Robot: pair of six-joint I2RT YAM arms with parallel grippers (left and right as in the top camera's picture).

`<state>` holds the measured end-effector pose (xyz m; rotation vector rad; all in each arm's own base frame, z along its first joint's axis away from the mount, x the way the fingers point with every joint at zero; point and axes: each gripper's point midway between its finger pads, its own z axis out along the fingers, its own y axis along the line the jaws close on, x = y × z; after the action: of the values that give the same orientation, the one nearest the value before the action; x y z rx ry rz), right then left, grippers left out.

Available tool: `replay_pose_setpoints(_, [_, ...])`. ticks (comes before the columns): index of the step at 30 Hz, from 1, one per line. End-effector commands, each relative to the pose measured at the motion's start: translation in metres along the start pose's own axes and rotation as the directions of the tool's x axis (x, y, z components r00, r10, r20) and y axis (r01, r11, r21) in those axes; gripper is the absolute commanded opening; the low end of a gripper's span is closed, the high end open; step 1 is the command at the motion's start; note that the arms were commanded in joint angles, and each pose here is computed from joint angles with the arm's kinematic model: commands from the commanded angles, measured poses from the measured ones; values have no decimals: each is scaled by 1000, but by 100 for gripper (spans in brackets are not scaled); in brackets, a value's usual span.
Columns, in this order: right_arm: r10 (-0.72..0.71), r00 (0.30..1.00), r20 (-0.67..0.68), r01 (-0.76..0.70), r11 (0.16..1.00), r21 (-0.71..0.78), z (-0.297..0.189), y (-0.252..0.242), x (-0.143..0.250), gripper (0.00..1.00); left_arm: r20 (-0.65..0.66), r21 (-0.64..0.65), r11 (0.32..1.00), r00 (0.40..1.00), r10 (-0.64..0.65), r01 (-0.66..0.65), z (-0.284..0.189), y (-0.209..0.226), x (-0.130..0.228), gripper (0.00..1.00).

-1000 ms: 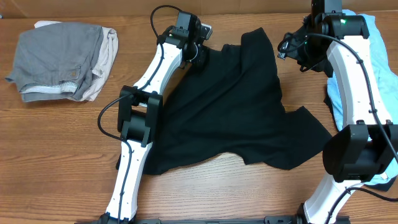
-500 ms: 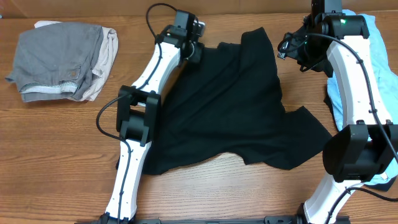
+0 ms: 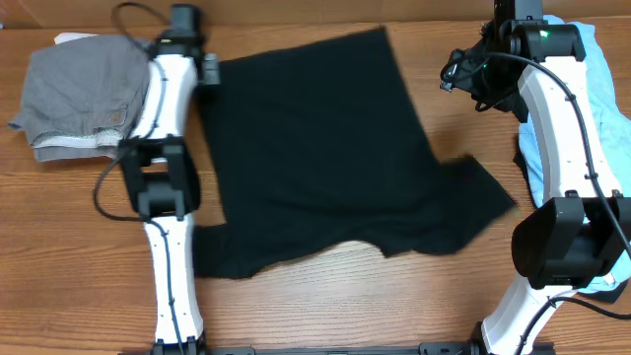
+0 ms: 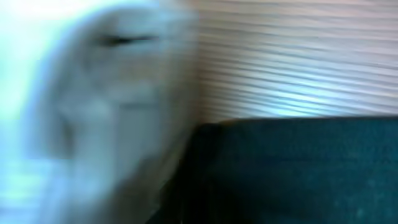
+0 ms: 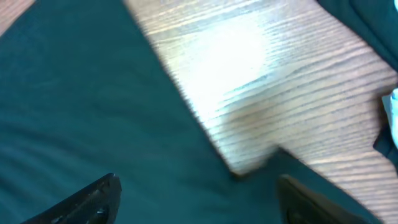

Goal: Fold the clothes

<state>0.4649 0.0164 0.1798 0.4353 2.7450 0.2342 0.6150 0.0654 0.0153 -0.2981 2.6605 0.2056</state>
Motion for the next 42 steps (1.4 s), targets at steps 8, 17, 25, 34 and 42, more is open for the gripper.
replay_pose_setpoints(8, [-10, 999, 49, 11, 999, -30, -24, 8, -5, 82, 103, 148, 987, 991, -81, 65, -74, 5, -53, 78])
replay_pose_setpoints(17, [-1, 994, 109, 12, 995, -98, -93, 18, 13, 81, 325, 254, 966, 945, -39, -47, -218, -27, -94, 83])
replay_pose_setpoints(25, [29, 990, 136, -13, 993, -117, -172, 13, 63, 78, 475, 285, 930, 877, 75, -234, -336, -70, -86, 83])
replay_pose_setpoints(34, [43, 985, 164, -39, 999, -26, -226, 8, 144, 79, 446, 301, 876, 868, 219, -376, -407, -99, -24, 91])
replay_pose_setpoints(42, [103, 994, 39, -103, 995, -18, -166, 5, 199, 86, 380, 309, 871, 889, 255, -382, -407, -96, -2, 94])
